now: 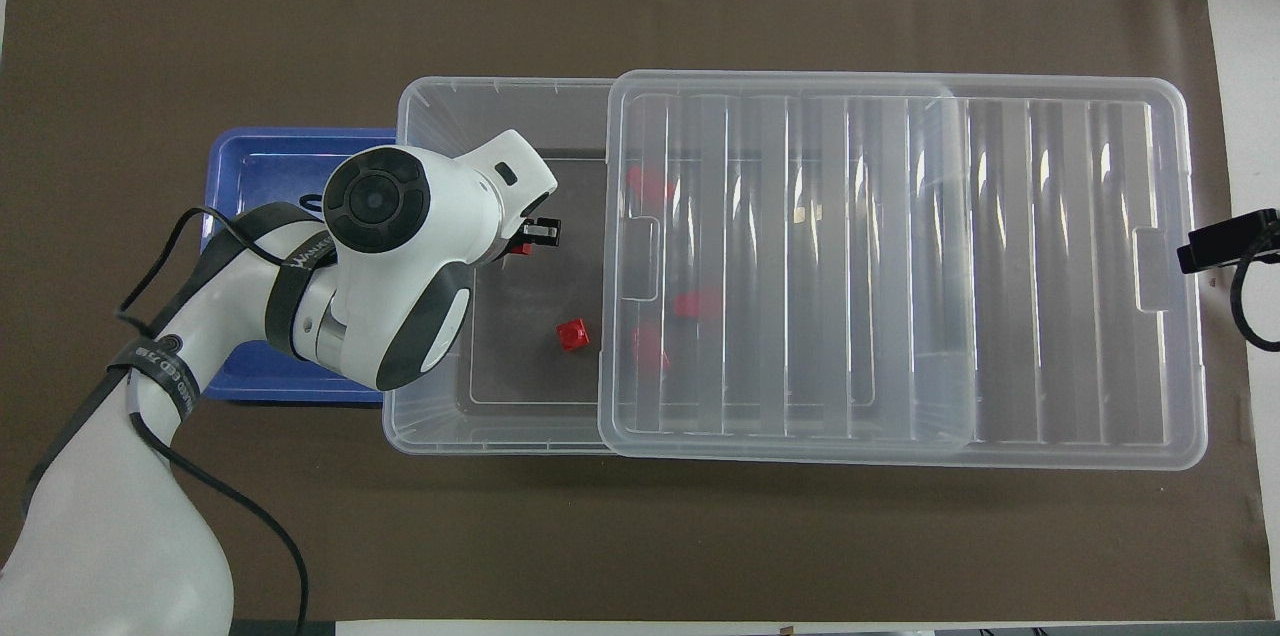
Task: Place red block in blue tray from box
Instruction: 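Grasp the red block with the left gripper and lift it, then carry the red block into the blue tray with the left gripper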
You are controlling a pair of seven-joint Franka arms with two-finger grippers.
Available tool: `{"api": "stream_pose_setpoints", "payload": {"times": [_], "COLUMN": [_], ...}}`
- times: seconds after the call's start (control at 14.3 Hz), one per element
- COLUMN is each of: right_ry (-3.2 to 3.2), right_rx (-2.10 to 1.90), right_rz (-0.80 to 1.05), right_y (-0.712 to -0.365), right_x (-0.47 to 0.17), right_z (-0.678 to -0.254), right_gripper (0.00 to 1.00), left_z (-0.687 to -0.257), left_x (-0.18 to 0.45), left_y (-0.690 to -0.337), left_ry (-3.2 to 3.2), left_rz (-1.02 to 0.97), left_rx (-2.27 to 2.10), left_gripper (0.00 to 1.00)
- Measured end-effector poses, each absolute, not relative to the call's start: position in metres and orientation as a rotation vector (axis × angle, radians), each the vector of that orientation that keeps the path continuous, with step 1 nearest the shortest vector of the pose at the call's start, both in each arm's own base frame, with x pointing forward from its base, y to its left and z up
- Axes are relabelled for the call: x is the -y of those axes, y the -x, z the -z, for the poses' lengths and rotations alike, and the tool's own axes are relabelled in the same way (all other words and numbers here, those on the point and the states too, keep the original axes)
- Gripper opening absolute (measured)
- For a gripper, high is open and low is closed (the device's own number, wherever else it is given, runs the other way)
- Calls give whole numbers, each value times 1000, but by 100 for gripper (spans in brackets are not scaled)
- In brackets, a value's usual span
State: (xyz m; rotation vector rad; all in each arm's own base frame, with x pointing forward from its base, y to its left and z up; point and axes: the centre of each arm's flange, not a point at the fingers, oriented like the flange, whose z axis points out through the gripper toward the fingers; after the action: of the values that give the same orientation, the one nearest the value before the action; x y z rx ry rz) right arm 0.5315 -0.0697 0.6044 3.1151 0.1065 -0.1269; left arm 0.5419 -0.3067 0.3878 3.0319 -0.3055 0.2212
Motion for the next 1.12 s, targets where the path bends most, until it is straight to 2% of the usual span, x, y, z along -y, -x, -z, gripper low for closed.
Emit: {"api": "stream_pose_setpoints", "payload": {"times": [0.28,0.42,0.7,0.98,1.12], "right_ry": [-3115,-3111,-3092,-3073,-3079], "right_rx": [-102,-100,-198,-205,-130], "right_rz": [119,75,-22,-92,-83], "right_y": [-532,-535,-537,-529,-525], "right_x": [71,74,98,140,170], "right_z": [-604,-604,-584,-542,-523], "right_gripper": [100,93,46,2,1], "left_z": [-451,-478,-503,-498,-490], "left_x": [298,288,224,150,114], "left_y": [-529,-525,-536,-558,-564], "left_ry": [-3041,-3043,-3079,-3100,-3112], "left_rz": [-215,-226,-189,-170,-149], "left_rx": [304,285,127,60,85], "left_gripper": [34,34,34,34,34]}}
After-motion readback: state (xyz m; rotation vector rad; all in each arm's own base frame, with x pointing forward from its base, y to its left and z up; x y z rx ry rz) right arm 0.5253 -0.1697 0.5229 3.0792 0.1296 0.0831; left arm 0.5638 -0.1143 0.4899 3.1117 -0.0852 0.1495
